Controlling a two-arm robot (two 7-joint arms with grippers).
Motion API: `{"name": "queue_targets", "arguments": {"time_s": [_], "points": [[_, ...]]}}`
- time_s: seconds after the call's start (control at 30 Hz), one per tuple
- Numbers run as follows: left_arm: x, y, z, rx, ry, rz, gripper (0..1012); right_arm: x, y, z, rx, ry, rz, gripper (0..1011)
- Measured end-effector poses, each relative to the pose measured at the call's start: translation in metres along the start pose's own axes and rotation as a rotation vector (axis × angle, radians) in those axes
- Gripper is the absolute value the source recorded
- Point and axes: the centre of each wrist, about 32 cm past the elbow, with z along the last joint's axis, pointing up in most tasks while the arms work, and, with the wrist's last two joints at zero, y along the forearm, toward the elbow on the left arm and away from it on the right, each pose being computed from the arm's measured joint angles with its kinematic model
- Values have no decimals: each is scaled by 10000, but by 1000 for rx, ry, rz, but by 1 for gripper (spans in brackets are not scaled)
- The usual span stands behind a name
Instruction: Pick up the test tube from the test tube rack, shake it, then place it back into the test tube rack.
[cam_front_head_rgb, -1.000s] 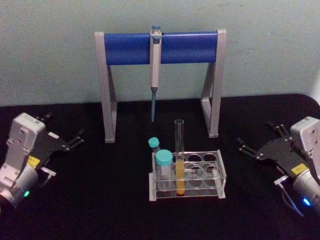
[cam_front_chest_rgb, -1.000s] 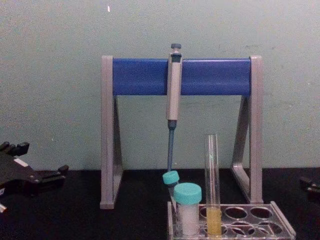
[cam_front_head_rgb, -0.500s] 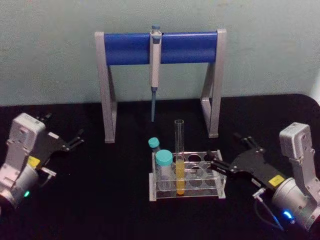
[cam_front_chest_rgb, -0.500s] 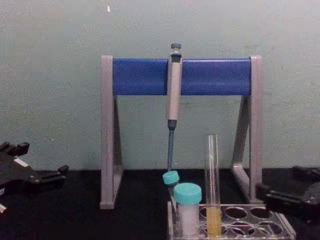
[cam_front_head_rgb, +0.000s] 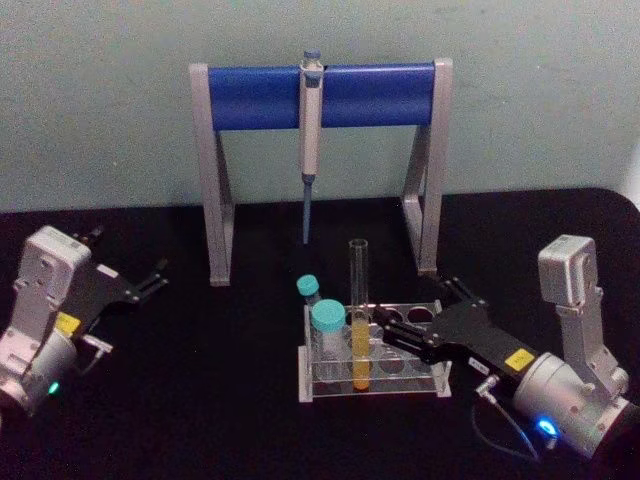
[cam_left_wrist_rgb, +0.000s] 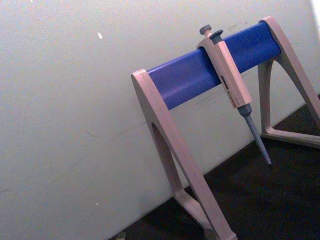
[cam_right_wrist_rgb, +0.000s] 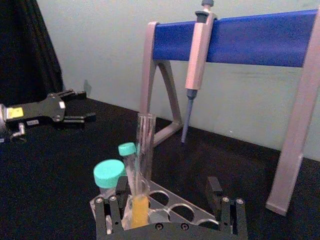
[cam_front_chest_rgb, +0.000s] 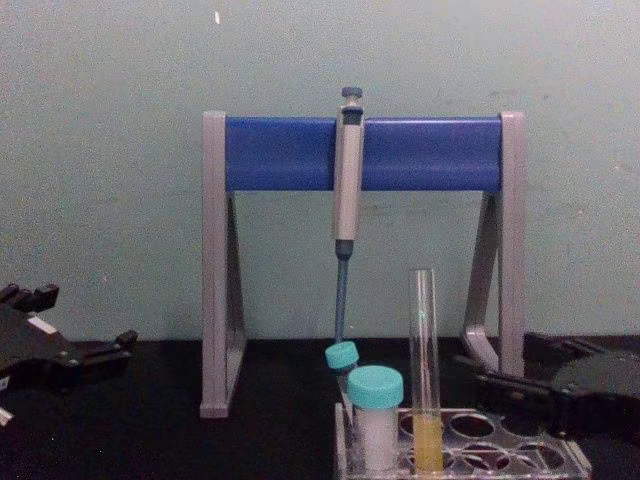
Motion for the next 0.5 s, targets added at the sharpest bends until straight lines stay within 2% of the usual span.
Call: {"name": "queue_targets", "arguments": {"time_s": [0.5], "points": [[0, 0, 0, 0, 0, 0, 1001, 28, 268, 42, 3, 24, 55, 1000]]}}
